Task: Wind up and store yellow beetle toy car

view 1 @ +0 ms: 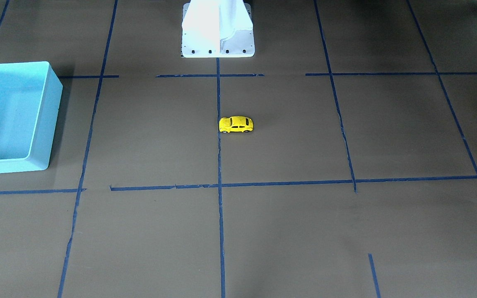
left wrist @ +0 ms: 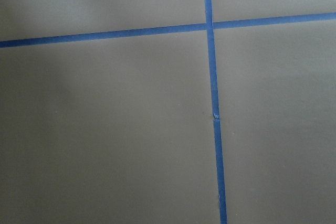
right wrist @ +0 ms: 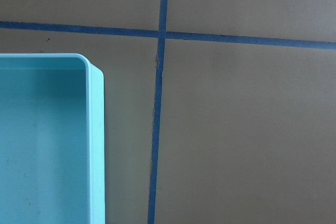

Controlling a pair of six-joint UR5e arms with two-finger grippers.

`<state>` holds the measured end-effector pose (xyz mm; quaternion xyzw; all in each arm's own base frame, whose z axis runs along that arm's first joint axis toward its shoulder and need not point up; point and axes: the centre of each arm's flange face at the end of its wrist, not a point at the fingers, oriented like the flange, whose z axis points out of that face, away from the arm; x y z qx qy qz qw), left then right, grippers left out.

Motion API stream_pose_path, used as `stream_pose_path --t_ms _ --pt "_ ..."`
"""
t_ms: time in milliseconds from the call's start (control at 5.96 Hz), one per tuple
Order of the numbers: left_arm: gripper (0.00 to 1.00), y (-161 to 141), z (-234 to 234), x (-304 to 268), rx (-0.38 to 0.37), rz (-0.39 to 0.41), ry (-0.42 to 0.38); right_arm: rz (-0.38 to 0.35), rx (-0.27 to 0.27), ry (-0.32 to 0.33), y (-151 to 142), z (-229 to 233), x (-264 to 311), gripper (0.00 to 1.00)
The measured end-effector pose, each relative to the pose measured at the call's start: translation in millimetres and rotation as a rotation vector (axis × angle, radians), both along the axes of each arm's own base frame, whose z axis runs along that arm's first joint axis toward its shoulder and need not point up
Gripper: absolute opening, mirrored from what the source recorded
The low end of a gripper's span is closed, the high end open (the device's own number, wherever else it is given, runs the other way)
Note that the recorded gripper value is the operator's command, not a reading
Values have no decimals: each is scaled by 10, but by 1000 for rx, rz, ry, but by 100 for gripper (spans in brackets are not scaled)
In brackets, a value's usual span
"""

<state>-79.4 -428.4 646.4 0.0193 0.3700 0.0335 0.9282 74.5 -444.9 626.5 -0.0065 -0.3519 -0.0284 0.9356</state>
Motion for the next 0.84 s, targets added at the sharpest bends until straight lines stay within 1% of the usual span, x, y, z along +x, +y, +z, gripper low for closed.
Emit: stream_pose_path --t_ms 335,839 --pt "100 -3 0 0 0 0 0 -3 5 0 -23 -13 -4 100" --pt "100 -34 30 -1 -6 -1 0 -3 -3 3 -7 27 -4 100"
